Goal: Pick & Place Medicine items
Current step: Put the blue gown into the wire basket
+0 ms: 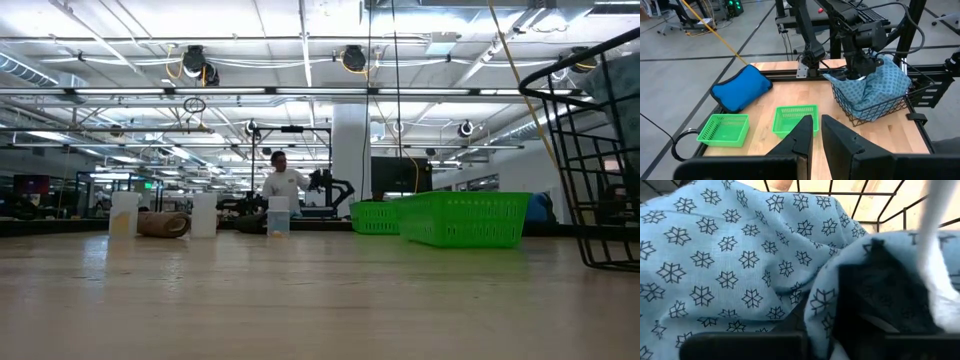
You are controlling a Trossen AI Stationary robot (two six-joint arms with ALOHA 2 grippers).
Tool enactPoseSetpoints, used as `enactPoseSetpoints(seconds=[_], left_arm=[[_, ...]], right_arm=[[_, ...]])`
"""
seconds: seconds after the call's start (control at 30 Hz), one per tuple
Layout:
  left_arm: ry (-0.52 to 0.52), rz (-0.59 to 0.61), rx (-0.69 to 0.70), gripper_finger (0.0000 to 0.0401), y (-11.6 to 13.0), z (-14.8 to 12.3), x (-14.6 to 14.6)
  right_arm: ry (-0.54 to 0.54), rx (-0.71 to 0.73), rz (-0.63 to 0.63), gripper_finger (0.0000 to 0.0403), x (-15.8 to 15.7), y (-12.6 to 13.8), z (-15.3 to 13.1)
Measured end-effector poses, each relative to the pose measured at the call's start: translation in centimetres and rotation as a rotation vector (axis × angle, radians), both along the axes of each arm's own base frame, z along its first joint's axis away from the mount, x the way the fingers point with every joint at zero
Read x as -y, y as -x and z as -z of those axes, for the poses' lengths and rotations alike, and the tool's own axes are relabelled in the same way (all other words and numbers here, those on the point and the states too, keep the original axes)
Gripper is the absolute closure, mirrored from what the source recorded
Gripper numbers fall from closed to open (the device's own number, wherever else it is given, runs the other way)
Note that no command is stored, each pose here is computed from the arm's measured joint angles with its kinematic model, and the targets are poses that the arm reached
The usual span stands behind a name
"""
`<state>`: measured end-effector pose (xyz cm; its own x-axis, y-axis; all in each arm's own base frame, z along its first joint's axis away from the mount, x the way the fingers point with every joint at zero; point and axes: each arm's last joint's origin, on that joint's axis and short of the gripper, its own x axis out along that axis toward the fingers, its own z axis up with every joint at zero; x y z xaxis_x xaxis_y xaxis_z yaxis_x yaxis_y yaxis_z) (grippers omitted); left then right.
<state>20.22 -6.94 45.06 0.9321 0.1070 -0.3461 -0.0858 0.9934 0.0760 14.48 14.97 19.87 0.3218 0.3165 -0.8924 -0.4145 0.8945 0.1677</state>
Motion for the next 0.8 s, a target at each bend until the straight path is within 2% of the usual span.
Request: enactPoseSetpoints(seconds=[0.2, 0.37, 0.63, 0.8], left_arm=[[-0.001, 0.0, -0.001, 0.0354, 0.0, 0.0, 0.0], [0.0, 0.0, -0.001, 0.0354, 0.0, 0.0, 0.0], [-0.001, 0.0, -0.002, 0.0354, 0.0, 0.0, 0.0], [-0.001, 0.0, -0.002, 0.0354, 0.0, 0.0, 0.0]], right_arm=[[-0.117, 0.027, 0.061, 0.0364, 0.4, 0.5, -1.4], [-0.246, 0.129, 0.057, 0.0342, 0.7, 0.8, -3.4], [-0.375, 0.254, 0.057, 0.0297, 1.5, 1.5, -5.8], [-0.519, 0.253, 0.165, 0.026, 1.7, 1.7, -7.0]])
